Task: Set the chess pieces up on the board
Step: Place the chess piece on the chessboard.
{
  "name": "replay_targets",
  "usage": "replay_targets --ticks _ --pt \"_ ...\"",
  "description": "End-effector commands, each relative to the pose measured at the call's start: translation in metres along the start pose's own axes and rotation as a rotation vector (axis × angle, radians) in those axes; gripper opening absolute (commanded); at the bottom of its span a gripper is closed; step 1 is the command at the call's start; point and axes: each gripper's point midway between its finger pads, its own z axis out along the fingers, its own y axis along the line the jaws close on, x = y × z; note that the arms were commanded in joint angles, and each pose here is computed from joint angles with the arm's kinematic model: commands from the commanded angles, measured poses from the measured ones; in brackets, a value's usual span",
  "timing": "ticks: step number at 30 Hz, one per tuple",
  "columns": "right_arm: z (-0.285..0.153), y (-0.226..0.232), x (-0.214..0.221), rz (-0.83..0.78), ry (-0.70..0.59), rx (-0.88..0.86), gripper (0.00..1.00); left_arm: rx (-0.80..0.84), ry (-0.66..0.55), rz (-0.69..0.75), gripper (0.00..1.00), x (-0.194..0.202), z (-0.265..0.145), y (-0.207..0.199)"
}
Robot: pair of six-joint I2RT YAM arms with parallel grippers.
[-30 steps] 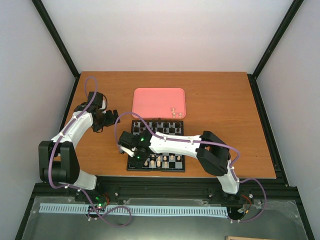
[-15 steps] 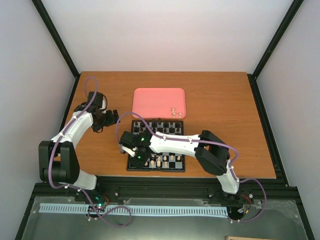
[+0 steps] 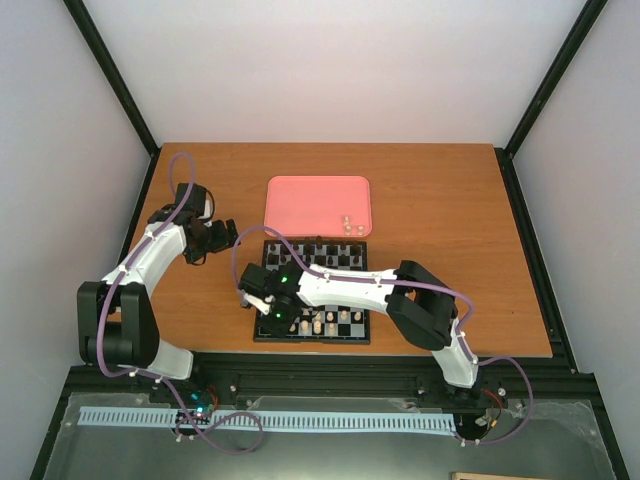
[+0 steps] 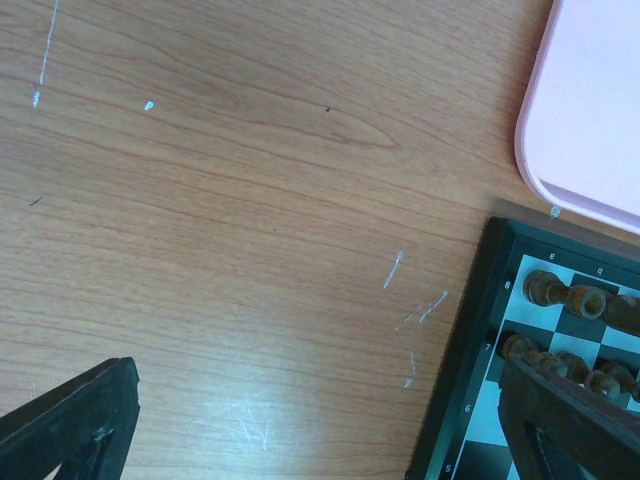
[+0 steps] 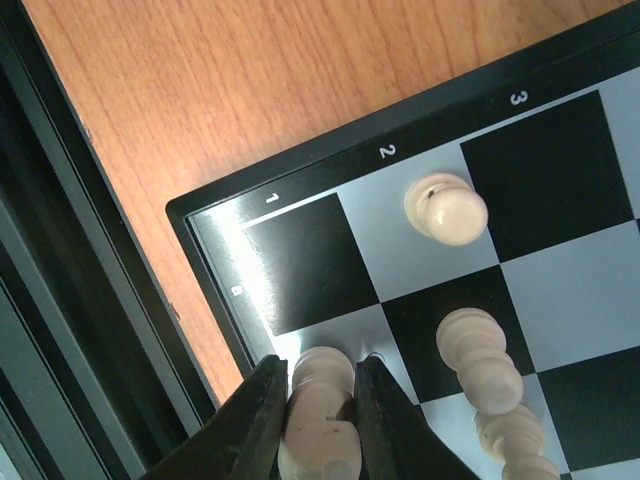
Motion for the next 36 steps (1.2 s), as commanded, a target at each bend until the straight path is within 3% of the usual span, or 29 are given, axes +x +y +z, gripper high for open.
replay_targets --ticks 1,13,25,36 --pt "0.008 -0.002 0.003 0.005 0.014 0.002 0.18 0.014 -0.032 0.008 1.0 -0.006 -0.006 -0.004" --pt "0.008 -0.004 0.004 0.005 0.018 0.013 0.19 0.017 -0.032 0.006 1.0 -0.006 -0.005 -0.004" --pt "0.0 -0.008 0.001 0.003 0.005 0.038 0.27 0.019 -0.032 0.008 1.0 -0.007 -0.006 -0.005" --pt "-0.055 -0.005 -0.021 -0.013 -0.047 0.072 0.31 0.023 -0.04 0.019 1.0 -0.012 -0.012 -0.008"
